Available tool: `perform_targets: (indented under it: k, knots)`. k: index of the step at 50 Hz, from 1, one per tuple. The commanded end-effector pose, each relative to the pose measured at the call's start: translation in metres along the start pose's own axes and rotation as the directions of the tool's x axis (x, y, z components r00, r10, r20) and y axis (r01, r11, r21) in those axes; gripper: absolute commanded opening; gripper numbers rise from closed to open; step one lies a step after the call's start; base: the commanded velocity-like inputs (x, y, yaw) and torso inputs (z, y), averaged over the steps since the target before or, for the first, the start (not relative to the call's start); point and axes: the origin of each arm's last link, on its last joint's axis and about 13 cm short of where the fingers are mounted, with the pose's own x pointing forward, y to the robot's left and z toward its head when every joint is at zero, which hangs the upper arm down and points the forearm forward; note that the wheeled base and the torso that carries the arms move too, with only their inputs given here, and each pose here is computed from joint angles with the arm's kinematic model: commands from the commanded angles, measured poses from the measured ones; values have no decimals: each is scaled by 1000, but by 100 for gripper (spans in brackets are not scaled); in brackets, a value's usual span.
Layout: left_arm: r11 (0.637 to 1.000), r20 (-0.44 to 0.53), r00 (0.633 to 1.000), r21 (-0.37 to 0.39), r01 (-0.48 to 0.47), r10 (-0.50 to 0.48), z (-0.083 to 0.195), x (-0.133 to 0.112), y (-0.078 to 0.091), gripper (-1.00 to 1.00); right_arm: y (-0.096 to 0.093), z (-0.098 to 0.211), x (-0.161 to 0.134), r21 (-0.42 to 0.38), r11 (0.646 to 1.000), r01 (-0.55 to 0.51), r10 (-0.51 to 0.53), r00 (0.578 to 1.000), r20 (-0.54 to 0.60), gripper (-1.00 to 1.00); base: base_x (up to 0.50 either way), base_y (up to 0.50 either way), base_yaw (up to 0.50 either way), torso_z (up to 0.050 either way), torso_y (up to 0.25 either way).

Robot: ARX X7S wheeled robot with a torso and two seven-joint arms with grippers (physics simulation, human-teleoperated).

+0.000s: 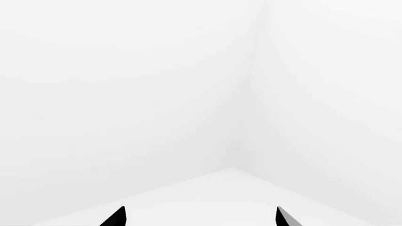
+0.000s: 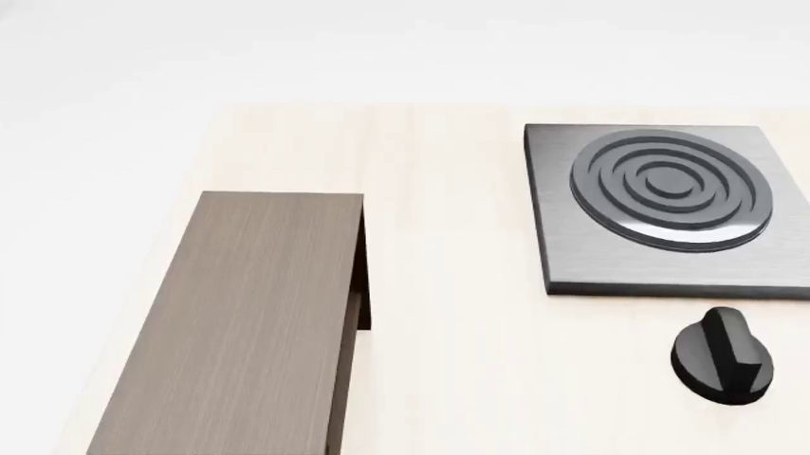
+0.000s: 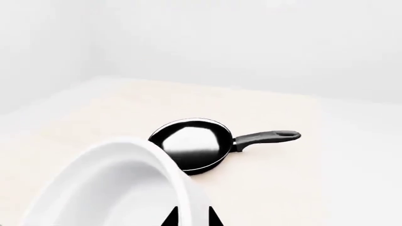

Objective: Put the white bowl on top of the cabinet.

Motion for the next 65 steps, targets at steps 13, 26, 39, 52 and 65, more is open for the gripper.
perform_targets:
  k: [13,26,39,52,65]
  knots:
    - [1000,0,1000,0,-1,1,1,0,0,100,53,107,-7,94,981,-171,157,978,138,-100,0,0,0,0,2]
    - [1000,-4,1000,-2,0,0,0,0,0,100,95,143,-7,83,958,-274,262,957,126,-100,0,0,0,0,1]
    - [1000,-8,1000,-6,3,-3,0,0,-1,100,133,156,-26,85,875,-476,470,879,80,-100,0,0,0,0,1]
    - [1000,-7,1000,-1,1,-1,-1,0,-1,100,147,155,-49,96,739,-667,670,742,-10,-100,0,0,0,0,2]
    - [1000,-7,1000,-4,1,-1,0,0,0,100,152,149,-67,152,581,-800,813,558,-166,-100,0,0,0,0,1]
